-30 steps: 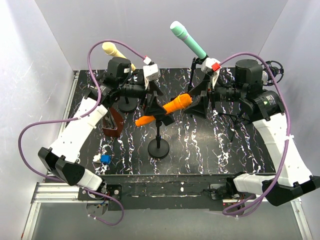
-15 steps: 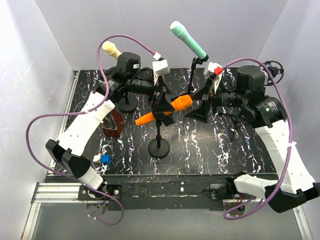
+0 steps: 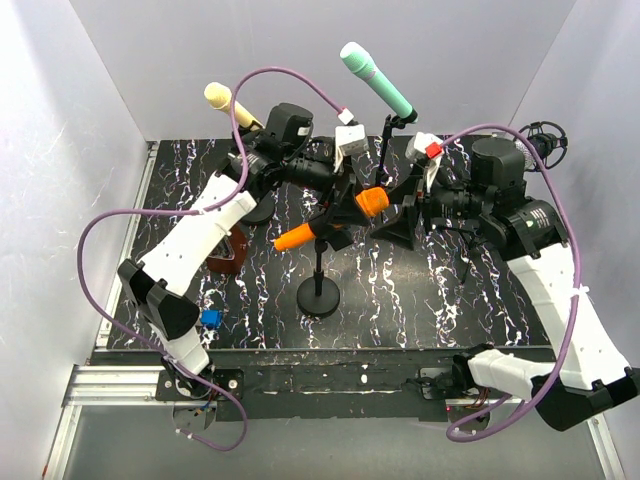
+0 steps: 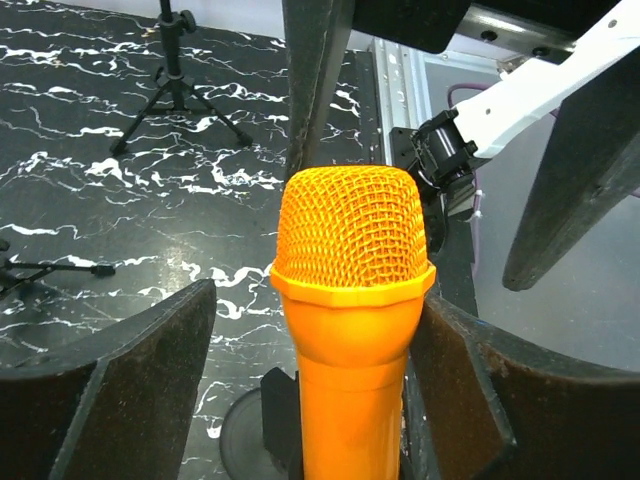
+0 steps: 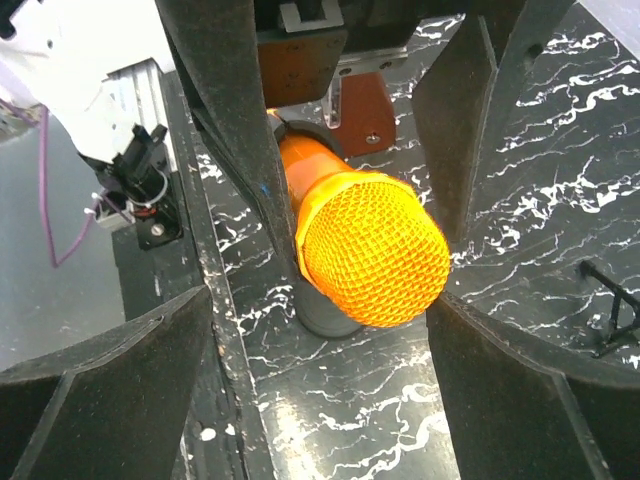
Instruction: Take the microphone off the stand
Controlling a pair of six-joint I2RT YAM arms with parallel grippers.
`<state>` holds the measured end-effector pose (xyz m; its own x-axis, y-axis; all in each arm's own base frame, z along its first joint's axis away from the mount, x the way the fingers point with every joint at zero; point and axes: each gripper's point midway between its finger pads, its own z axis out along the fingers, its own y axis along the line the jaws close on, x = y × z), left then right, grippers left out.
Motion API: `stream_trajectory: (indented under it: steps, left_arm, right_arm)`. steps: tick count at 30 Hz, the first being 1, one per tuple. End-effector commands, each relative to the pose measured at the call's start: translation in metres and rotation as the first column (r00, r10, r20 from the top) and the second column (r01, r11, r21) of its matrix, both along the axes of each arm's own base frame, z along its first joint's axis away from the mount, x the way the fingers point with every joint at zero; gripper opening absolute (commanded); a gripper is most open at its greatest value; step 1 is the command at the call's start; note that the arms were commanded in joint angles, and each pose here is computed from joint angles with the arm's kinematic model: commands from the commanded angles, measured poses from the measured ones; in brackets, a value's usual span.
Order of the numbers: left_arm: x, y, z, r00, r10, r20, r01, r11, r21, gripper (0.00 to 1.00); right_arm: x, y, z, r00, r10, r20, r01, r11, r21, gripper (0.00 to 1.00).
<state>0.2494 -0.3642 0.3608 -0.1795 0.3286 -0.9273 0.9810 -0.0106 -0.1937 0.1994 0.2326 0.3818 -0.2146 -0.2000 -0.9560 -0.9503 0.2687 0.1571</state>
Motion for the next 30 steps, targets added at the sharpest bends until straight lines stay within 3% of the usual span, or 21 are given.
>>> stream_trajectory:
  steps: [1,6,9,15,21,23,30]
  left_arm:
    - [-0.009,-0.001,0.021,0.998,-0.038,0.05,0.04,0.998,-0.043,0.71]
    - [-0.008,-0.001,0.025,0.994,-0.074,0.083,0.076,0.997,-0.03,0.46]
    - [-0.012,0.002,0.029,0.991,-0.095,0.096,0.098,0.995,-0.022,0.33]
    - [-0.031,0.019,0.03,0.96,-0.157,0.234,0.168,0.985,-0.027,0.22]
    - [-0.04,0.024,0.029,0.928,-0.236,0.289,0.248,0.969,-0.003,0.13]
    - [-0.041,0.026,0.026,0.912,-0.253,0.322,0.266,0.964,0.006,0.0]
    - [-0.042,0.029,0.03,0.897,-0.258,0.36,0.271,0.963,0.014,0.0]
  right_arm:
    - [-0.014,-0.006,-0.012,0.998,0.033,0.052,-0.032,0.999,-0.021,0.94]
    - [-0.021,-0.003,-0.033,0.998,0.052,0.025,-0.052,0.998,0.023,0.95]
    - [-0.021,0.004,-0.034,0.986,0.105,0.127,-0.115,0.991,0.069,0.95]
    - [-0.006,0.021,-0.036,0.975,0.166,0.148,-0.182,0.978,0.098,0.95]
    - [-0.002,0.033,-0.044,0.945,0.245,0.216,-0.274,0.955,0.117,0.95]
    - [-0.004,0.036,-0.047,0.936,0.277,0.218,-0.309,0.942,0.128,0.95]
    - [-0.01,0.056,-0.045,0.902,0.313,0.297,-0.369,0.917,0.153,0.95]
